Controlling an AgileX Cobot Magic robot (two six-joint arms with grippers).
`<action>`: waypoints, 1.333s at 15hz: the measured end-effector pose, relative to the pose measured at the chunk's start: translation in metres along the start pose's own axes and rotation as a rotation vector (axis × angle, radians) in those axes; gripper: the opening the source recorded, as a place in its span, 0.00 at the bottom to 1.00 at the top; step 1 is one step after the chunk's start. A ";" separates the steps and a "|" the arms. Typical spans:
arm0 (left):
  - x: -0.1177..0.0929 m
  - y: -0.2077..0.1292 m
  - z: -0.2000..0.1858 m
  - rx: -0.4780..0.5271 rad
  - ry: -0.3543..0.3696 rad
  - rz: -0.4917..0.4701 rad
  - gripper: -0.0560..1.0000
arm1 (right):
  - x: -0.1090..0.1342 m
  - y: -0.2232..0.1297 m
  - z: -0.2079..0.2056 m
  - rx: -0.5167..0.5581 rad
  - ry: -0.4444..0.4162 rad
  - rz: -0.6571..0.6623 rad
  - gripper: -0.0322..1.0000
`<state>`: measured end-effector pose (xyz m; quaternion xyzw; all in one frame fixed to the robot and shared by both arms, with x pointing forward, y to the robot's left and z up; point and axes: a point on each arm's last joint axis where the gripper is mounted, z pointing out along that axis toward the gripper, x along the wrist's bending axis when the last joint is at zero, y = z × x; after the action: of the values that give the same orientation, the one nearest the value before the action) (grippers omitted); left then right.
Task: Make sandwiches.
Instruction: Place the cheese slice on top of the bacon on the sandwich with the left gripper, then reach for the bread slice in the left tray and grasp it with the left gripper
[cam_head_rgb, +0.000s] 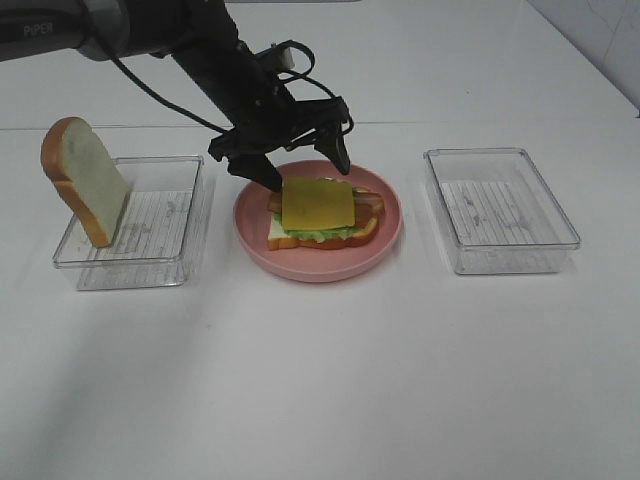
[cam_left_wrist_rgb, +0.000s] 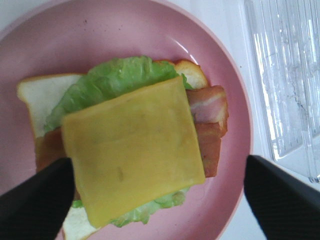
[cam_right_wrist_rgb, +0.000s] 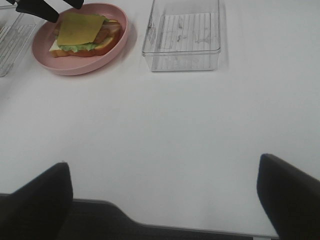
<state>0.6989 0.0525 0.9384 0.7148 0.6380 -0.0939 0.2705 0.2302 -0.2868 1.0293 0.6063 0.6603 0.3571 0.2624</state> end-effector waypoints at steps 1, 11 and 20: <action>-0.002 0.002 -0.006 0.009 0.024 0.005 0.94 | 0.000 0.000 0.000 0.000 0.000 0.000 0.96; -0.021 0.019 -0.118 -0.087 0.252 0.084 0.99 | 0.000 0.000 0.000 0.000 0.000 0.000 0.96; 0.088 0.012 -0.234 -0.173 0.431 -0.070 0.99 | 0.000 0.000 0.000 0.000 0.003 0.001 0.96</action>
<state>0.6765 0.2464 1.0946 0.6700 0.7111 0.1067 0.1848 0.2302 -0.2865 1.0294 0.6061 0.6603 0.3581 0.2614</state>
